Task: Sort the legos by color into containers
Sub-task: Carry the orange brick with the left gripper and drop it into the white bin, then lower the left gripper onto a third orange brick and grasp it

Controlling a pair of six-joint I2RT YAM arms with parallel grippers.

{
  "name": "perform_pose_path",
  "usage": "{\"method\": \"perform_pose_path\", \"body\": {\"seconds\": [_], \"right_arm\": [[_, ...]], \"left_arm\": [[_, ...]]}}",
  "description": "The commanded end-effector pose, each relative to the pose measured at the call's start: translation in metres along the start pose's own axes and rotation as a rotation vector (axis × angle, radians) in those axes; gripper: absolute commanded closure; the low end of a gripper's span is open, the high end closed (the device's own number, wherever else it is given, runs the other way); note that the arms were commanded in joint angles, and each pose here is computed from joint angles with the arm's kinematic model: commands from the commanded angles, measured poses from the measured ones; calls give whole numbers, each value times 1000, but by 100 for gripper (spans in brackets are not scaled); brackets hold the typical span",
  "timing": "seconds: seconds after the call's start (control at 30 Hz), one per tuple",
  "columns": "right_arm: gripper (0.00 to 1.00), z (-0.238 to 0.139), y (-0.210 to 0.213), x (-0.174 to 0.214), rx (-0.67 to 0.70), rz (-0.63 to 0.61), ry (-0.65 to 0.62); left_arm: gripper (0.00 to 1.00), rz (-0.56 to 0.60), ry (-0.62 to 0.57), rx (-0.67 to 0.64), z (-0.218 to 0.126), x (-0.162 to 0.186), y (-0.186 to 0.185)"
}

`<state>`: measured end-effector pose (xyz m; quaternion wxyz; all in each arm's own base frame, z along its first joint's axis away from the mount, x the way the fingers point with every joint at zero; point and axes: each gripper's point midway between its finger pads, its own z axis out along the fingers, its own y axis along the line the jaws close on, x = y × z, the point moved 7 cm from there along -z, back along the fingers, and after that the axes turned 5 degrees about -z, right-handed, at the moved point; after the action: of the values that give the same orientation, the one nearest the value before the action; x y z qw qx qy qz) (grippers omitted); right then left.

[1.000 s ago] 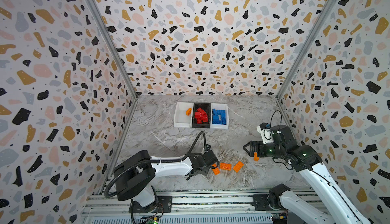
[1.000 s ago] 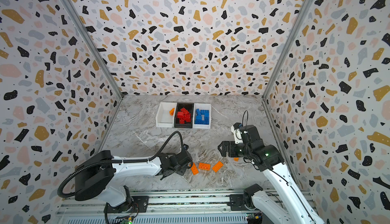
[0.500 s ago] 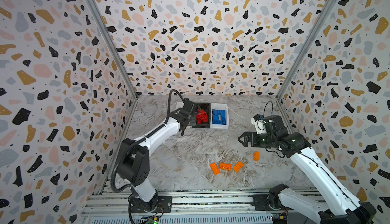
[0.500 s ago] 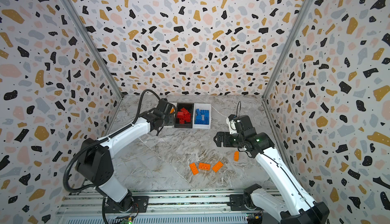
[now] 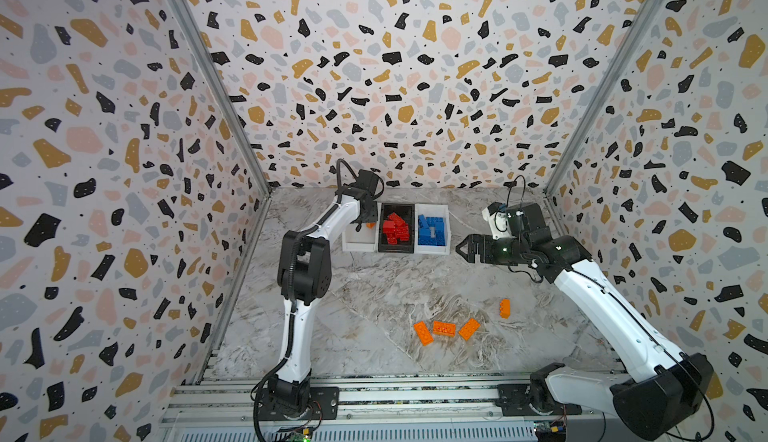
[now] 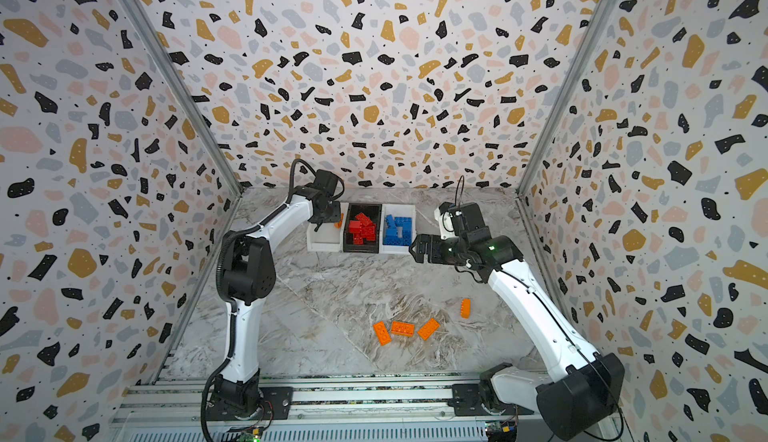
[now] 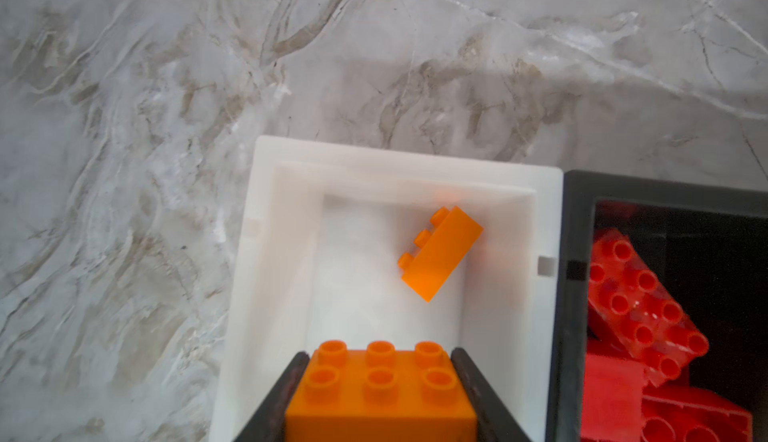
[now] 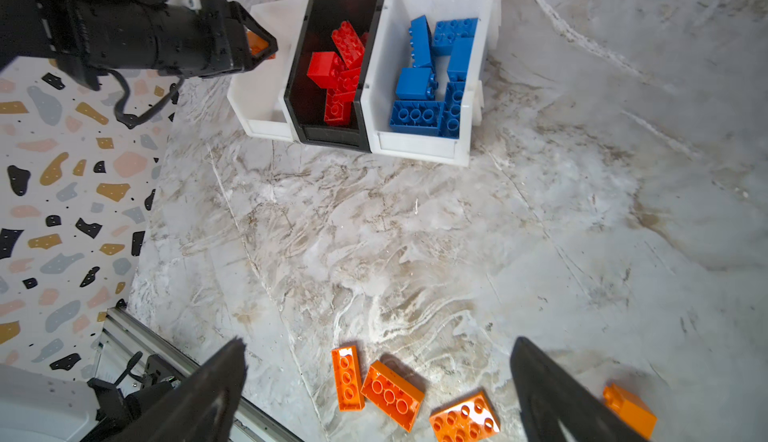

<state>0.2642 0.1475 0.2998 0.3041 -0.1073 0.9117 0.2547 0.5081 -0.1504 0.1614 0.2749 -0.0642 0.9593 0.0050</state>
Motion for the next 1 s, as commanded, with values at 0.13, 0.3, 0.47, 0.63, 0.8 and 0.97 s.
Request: {"method": "perform_pose_path", "body": {"seconds": [0.13,0.3,0.47,0.63,0.8,0.97], "right_arm": [[1,6,25,-23,-72,-42,-42],[1,1,24,-19,-40,-19,-41],[1,-16,12,0,29,-13,-7],[1,-36,2,25,45,-14,12],[1,-46,-2,52,18,-49,33],[1,-50,-8,76,6,-60,39]], "left_arm": [[19,19,10,77,-8,-16,-9],[15,-26,-12,87,-37,-17,-3],[16,-88,-18,127,-74,21,-4],[16,-66,-23,123,-121,94,-25],[15,-49,28,207,-155,202,-52],[15,-36,78,244,-180,294,-67]]}}
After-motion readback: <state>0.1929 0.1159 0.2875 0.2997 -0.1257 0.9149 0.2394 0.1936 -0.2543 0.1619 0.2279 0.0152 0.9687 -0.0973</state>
